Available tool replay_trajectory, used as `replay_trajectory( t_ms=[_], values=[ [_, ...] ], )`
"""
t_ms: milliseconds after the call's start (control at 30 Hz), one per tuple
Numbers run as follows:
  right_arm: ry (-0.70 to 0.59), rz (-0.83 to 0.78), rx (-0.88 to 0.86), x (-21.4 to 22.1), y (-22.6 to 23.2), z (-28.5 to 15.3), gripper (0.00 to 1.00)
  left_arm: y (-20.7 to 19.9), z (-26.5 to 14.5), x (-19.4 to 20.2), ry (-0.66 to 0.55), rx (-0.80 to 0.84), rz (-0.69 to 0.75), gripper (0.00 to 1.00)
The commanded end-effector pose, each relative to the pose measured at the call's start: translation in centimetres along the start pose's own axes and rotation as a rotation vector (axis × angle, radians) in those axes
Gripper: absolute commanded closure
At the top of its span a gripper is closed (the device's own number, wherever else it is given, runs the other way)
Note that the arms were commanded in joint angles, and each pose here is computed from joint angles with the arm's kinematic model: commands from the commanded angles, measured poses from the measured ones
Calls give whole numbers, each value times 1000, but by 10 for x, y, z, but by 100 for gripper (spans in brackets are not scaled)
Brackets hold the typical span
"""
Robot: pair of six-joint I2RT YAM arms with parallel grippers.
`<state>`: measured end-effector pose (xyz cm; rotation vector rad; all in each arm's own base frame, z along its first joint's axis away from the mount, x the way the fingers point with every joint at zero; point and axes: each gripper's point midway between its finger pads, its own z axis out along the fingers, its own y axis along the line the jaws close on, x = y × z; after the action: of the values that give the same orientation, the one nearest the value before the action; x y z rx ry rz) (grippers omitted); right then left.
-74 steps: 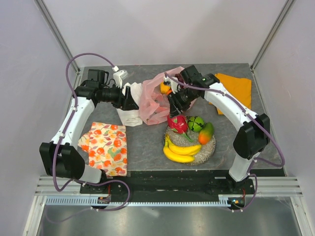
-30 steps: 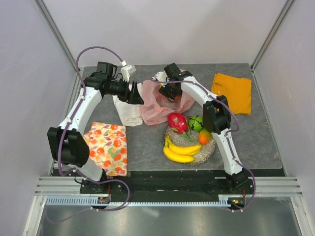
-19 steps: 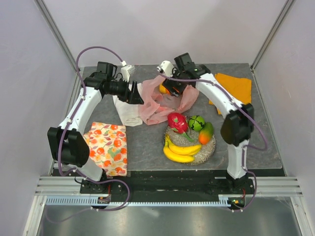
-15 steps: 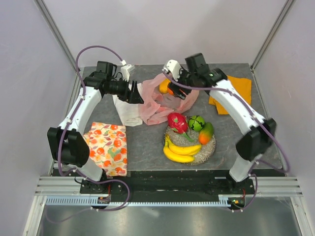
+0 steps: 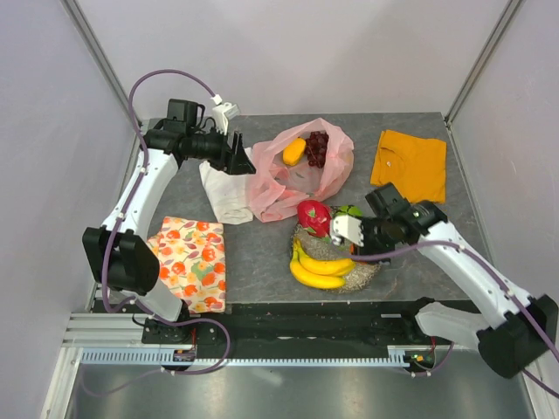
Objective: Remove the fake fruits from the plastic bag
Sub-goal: Place the fake fruit on the plate.
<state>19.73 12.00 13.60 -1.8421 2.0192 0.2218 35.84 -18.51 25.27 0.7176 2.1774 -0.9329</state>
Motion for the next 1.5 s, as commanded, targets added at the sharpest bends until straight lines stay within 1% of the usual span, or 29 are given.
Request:
replay_trajectory(
  t_ms=[0,33,100,167,400,467,533,600,667,700,733,800,833,867,967,1000,1167,1267,1300,1367,1400,1433,1467],
  values=[
    [96,-249,-38,44,31,-6,55,-17,-8,-20,-55,56,29,25],
    [114,-262,-74,53,43,-2,54,-18,-8,-19,-56,59,29,25],
    [101,-302,-82,56,48,-1,52,-17,-8,-17,-57,54,29,25],
    [80,-302,-94,54,51,3,50,-17,-7,-11,-51,55,24,25],
    [39,-281,-140,40,43,25,49,-18,-10,-5,-45,40,20,25],
    [36,-296,-158,38,43,31,47,-19,-13,-4,-45,28,28,25],
    [59,-319,-194,43,48,37,41,-20,-15,-2,-42,22,35,25],
    [65,-332,-187,43,47,40,34,-21,-17,1,-39,16,44,25],
    [45,-331,-166,37,43,37,30,-21,-17,3,-36,18,40,25],
    [35,-331,-154,34,41,37,25,-22,-17,3,-37,18,43,25],
    [23,-338,-143,29,40,35,16,-22,-17,3,-39,19,44,25],
    [22,-334,-134,27,38,33,10,-22,-16,1,-41,24,31,25],
    [30,-331,-129,27,37,33,10,-23,-16,-2,-47,28,30,25],
    [35,-324,-129,27,37,33,7,-24,-15,-4,-48,40,22,25],
    [41,-297,-109,25,33,30,2,-25,-15,-13,-64,51,26,25],
    [44,-283,-107,25,33,28,2,-23,-13,-14,-62,52,23,25],
    [40,-278,-50,16,25,2,2,-24,-12,-27,-80,71,27,25],
    [58,-257,33,9,10,-26,2,-24,-10,-32,-86,82,27,25],
    [41,-264,101,-1,-3,-40,2,-23,-9,-32,-85,83,23,25],
    [-8,-233,171,-16,-16,-51,2,-24,-8,-30,-83,96,14,25],
    [-73,-215,259,-38,-37,-61,2,-23,-6,-27,-78,96,4,25],
    [-117,-184,299,-50,-48,-65,2,-23,-5,-25,-73,96,0,25],
    [-190,-108,361,-69,-63,-70,2,-22,-3,-23,-67,83,3,25]
  ],
)
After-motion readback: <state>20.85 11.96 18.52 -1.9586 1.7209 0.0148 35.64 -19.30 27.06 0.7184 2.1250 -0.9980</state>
